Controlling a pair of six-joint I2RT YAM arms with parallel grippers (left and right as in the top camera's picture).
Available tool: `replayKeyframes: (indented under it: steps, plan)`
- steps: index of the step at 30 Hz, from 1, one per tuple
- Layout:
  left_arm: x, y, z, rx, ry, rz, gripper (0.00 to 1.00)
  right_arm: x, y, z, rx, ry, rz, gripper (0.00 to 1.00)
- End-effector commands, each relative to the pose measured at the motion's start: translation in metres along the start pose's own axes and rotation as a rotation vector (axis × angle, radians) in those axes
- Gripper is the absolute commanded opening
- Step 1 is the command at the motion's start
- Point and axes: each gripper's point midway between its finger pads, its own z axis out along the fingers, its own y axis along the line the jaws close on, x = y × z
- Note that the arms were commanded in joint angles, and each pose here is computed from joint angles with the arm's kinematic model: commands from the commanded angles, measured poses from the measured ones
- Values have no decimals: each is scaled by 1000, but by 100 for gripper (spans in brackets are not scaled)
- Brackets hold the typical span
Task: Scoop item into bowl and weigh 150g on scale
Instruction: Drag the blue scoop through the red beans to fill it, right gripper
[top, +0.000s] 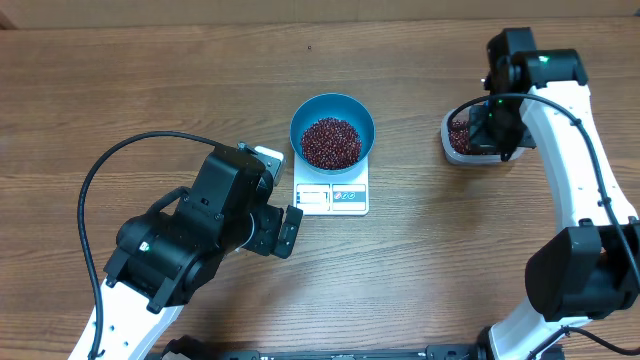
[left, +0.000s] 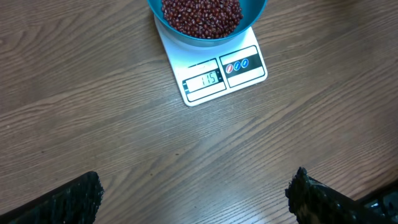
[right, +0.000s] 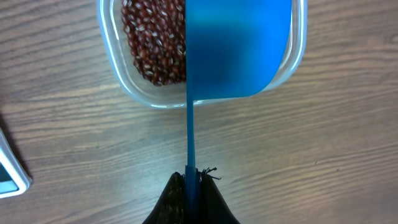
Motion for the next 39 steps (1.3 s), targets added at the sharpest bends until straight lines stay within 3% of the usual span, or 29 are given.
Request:
replayKeyframes:
  steps: [1, 9, 24, 39]
  plan:
    - [-7, 0, -9, 5, -37, -19, 99, -13, 0, -10, 48, -69, 6, 4]
    - [-7, 0, -9, 5, -37, -19, 99, -24, -4, -13, 102, -125, 31, 4]
    - [-7, 0, -9, 5, -37, -19, 99, -6, -12, -11, 147, -43, -52, 4]
    - [-7, 0, -9, 5, -37, -19, 99, -12, -11, 0, 164, -30, -137, 4]
